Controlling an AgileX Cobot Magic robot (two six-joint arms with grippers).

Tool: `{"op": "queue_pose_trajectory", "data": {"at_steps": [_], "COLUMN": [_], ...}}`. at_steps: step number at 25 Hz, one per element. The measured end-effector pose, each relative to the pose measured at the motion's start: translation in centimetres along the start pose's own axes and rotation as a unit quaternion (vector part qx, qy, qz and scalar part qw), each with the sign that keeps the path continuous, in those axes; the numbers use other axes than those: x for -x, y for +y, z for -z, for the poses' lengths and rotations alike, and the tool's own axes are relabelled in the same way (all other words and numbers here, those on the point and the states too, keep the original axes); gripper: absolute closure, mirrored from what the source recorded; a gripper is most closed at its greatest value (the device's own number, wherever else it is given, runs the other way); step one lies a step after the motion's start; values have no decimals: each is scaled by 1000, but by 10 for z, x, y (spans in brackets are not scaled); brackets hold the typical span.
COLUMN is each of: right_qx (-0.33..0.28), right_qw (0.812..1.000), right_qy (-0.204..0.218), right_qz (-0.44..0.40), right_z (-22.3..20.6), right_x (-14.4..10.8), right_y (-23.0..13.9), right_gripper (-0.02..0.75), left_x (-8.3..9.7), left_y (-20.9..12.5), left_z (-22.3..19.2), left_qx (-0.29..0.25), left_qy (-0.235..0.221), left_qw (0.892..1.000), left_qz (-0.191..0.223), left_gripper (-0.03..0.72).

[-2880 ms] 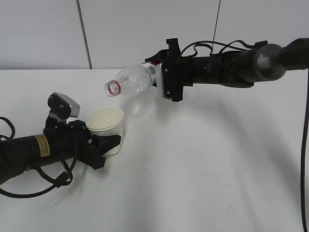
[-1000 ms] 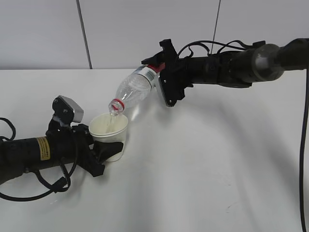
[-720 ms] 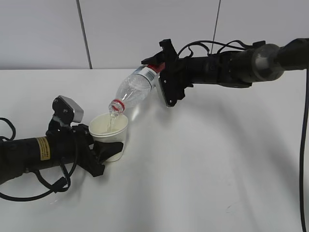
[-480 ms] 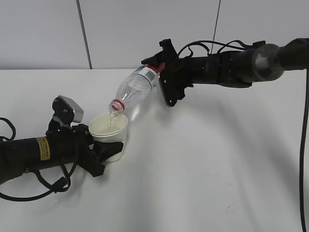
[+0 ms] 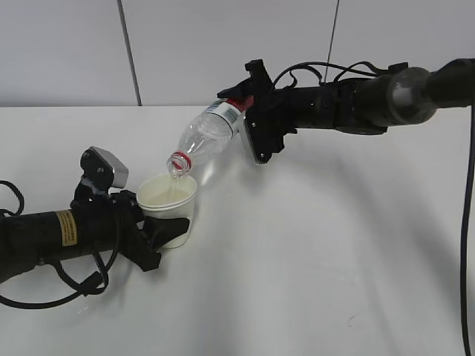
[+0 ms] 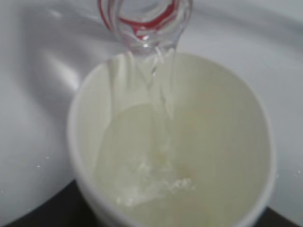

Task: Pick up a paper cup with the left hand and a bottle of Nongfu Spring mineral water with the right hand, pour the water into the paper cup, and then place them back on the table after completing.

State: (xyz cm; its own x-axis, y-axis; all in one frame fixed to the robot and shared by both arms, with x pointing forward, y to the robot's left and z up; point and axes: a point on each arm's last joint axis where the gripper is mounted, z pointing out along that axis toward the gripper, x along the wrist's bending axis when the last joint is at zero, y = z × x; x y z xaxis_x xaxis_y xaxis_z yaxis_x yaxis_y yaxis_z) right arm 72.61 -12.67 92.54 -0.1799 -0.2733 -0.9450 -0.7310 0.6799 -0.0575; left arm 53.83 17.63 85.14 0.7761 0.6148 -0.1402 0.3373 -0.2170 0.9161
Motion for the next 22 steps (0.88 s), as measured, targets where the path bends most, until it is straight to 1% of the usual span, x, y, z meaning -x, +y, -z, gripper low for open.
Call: {"op": "queue_pose_trajectory", "data": {"at_steps": [5,10,12,15,18,20,22], "right_qx": [0,-1,-1,-1,-1,-1,0], "right_qw": [1000,1000,1000,997,988,975,957], "right_qy": [0,-1,-1,-1,-1,-1,-1], "right_qz": [-1,-5,-23,-75,-152,-221,-289], "right_z": [0,0,0,0,0,0,0], "right_x": [0,0,0,0,0,0,0], "right_y": [0,0,0,0,0,0,0], "right_gripper": [269,269,269,269,270,270,270], "left_x": [0,-4,-5,-5,-6,-9,-13], "left_y": [0,1,2,3,3,5,8], "left_z": [0,0,0,0,0,1,1], "left_qx": [0,9,11,15,19,29,46], "left_qy": [1,23,28,28,34,50,70], "left_qw": [1000,1000,999,999,999,998,996], "left_qz": [1,14,16,15,3,2,7], "left_gripper": [329,329,329,329,329,329,329]}}
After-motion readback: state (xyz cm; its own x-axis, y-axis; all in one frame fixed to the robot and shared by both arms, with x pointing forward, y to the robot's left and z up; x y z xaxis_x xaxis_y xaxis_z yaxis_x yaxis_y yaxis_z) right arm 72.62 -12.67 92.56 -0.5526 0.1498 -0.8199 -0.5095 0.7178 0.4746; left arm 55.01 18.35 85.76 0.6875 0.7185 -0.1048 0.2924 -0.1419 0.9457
